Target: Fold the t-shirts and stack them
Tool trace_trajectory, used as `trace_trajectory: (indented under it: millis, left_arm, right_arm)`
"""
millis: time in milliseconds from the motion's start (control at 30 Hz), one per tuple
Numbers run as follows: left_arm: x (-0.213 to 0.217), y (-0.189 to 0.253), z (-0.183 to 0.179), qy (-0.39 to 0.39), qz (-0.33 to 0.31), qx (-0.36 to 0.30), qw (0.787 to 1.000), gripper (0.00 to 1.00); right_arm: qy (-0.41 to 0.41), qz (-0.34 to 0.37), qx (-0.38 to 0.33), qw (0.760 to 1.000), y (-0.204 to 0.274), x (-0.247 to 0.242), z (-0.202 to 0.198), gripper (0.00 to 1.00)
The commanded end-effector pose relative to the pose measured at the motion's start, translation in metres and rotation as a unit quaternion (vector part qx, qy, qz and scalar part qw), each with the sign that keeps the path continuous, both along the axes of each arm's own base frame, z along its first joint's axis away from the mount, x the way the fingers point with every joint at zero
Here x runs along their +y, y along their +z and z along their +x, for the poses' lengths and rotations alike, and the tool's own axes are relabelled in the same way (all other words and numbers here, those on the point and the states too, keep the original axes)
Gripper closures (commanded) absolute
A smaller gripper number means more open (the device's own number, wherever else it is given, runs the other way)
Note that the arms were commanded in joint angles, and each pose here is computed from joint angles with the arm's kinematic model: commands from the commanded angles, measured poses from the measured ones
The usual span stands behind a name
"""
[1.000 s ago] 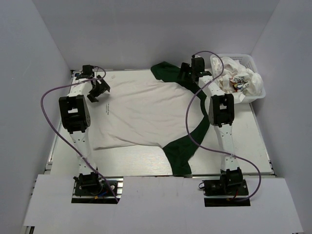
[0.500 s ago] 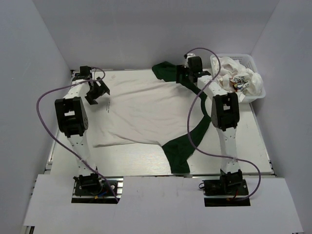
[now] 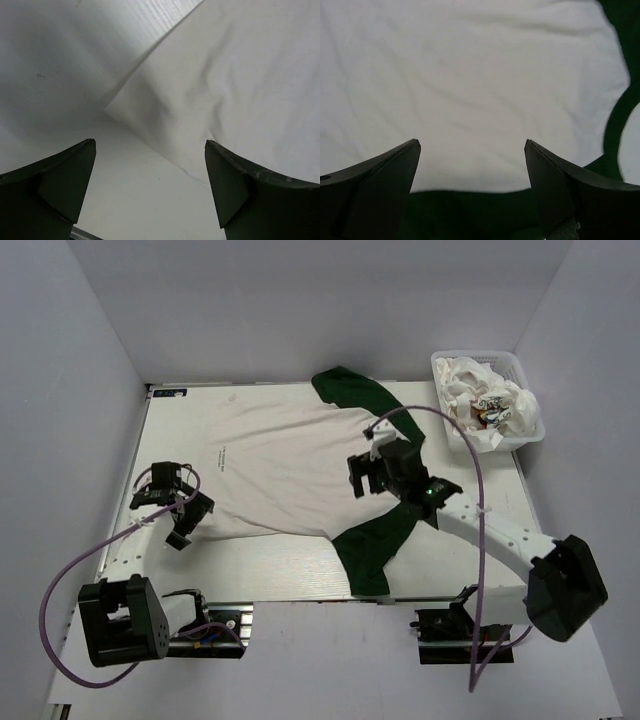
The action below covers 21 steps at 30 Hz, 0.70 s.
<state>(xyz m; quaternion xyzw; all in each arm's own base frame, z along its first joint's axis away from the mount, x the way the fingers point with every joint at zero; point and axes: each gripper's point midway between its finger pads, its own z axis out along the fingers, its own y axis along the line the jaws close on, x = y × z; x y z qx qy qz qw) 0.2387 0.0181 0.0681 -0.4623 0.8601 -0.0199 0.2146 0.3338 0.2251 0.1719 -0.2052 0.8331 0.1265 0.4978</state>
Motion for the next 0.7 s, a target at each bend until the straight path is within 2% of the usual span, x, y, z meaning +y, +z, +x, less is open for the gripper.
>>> trace_trajectory:
  millis: [0,133,267,367,400,467,500,667]
  left_arm:
    - [0.008,-0.002,-0.001,0.040,0.014,-0.015,0.999,0.00]
    - [0.013,-0.030,-0.015,0.061,0.023,0.036,0.997,0.15]
    - [0.009,-0.047,-0.004,0.057,0.006,0.020,0.998,0.26]
    - [0.008,-0.054,-0.002,0.055,0.001,0.027,0.998,0.44]
    - [0.008,-0.060,-0.005,0.049,0.002,0.042,0.998,0.68]
    - [0.010,-0.063,-0.010,0.051,0.007,0.056,0.997,0.95]
    - [0.011,-0.065,-0.012,0.053,0.011,0.061,0.997,1.00]
    - [0.011,-0.066,-0.018,0.049,0.013,0.055,0.997,1.00]
  right_arm:
    - [0.018,0.020,0.008,1.000,0.000,0.010,-0.041,0.10]
    - [0.065,-0.001,0.054,0.996,-0.028,0.023,-0.097,0.10]
    - [0.086,-0.066,0.087,0.990,-0.059,0.018,-0.135,0.10]
    - [0.109,-0.118,0.099,0.982,-0.072,0.013,-0.161,0.10]
    - [0.120,-0.139,0.108,0.977,-0.077,0.010,-0.173,0.10]
    - [0.129,-0.145,0.129,0.972,-0.077,0.011,-0.193,0.10]
    - [0.142,-0.148,0.148,0.967,-0.079,0.010,-0.205,0.10]
    - [0.139,-0.101,0.214,0.962,-0.084,0.008,-0.243,0.10]
